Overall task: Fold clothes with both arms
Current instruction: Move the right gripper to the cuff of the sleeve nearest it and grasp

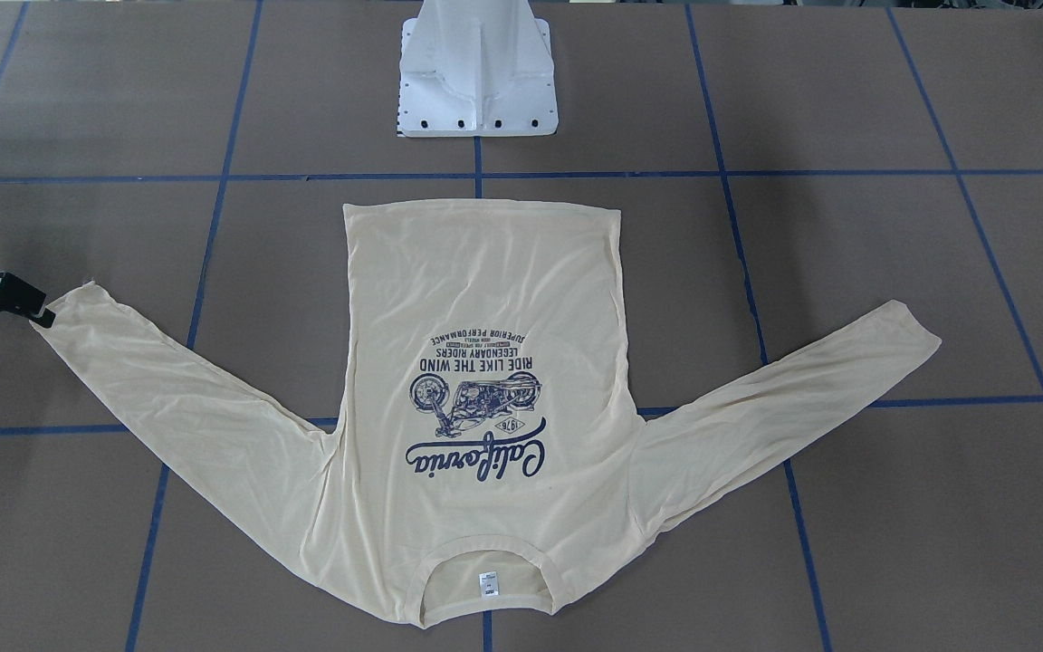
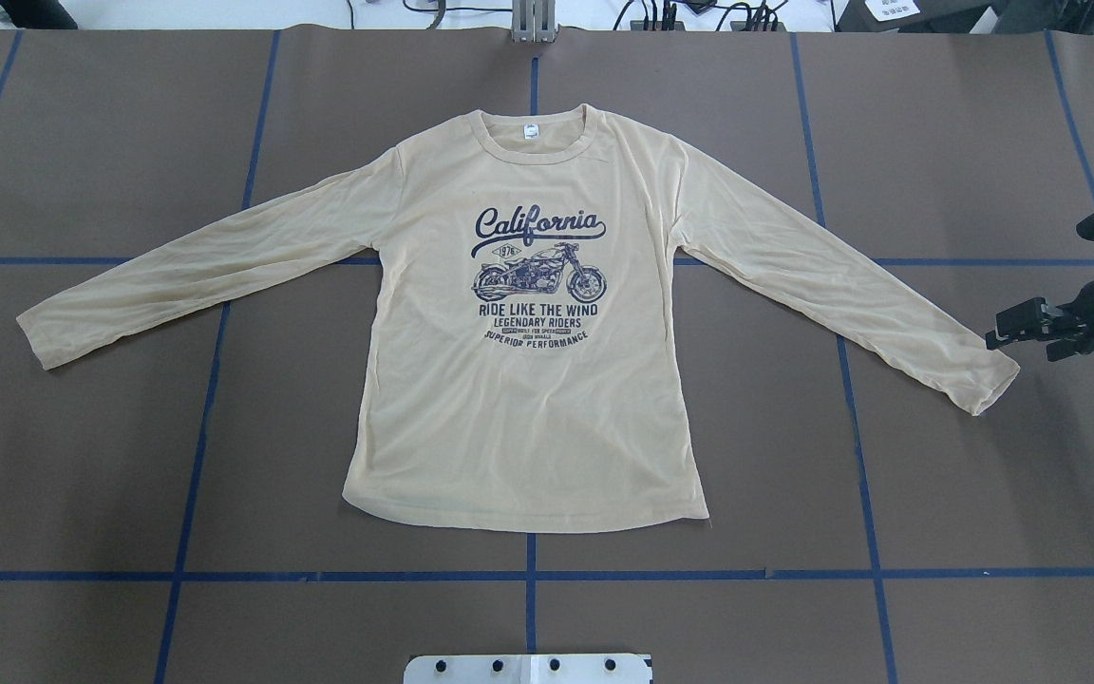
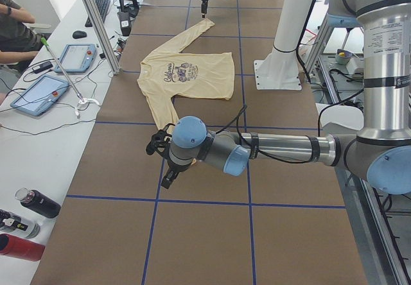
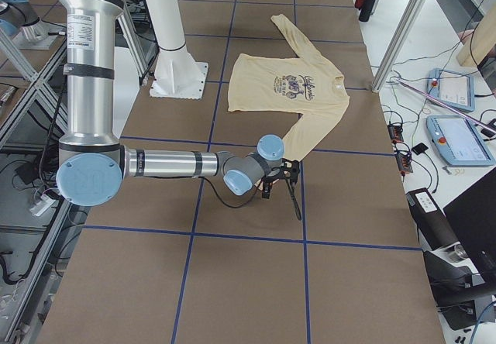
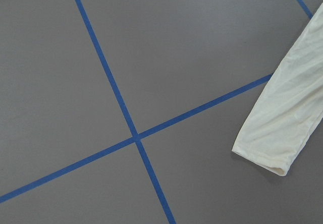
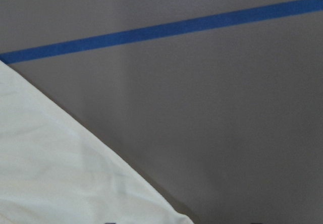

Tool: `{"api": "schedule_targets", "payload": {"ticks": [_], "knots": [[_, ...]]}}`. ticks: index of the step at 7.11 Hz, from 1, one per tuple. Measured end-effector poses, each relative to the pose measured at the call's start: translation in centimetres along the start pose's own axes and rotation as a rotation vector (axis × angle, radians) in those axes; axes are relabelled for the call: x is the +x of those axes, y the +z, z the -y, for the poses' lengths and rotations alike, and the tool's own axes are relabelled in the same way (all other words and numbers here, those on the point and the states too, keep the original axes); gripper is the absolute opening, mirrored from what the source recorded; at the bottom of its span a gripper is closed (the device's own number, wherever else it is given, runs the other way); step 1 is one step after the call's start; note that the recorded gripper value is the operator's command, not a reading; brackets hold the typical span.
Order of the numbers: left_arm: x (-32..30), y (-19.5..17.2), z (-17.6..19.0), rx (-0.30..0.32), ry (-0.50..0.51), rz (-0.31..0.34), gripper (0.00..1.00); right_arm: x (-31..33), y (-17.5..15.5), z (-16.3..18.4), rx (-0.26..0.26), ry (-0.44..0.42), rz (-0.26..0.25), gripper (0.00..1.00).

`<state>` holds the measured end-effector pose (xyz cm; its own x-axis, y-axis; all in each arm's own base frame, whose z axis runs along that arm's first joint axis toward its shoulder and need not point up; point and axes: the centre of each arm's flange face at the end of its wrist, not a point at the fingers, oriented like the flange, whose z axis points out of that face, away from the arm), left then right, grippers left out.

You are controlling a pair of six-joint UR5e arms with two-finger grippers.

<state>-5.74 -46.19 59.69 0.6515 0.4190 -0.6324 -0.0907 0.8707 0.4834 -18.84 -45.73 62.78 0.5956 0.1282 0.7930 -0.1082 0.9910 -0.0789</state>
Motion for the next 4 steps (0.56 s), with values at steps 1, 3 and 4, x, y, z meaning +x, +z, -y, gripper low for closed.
{"api": "schedule_targets", "payload": {"ticks": [1, 3, 4], "knots": [[0.01, 0.01, 0.00, 0.000, 0.000, 0.000, 1.00, -0.13, 0.31, 0.06, -0.003, -0.001, -0.002, 0.77], [0.04, -0.02, 0.03, 0.001, 0.002, 0.000, 1.00, -0.37, 0.80, 0.06, -0.010, -0.005, -0.005, 0.44], [0.04, -0.03, 0.04, 0.001, 0.003, 0.000, 1.00, -0.34, 1.02, -0.01, -0.014, -0.006, -0.007, 0.15]]}}
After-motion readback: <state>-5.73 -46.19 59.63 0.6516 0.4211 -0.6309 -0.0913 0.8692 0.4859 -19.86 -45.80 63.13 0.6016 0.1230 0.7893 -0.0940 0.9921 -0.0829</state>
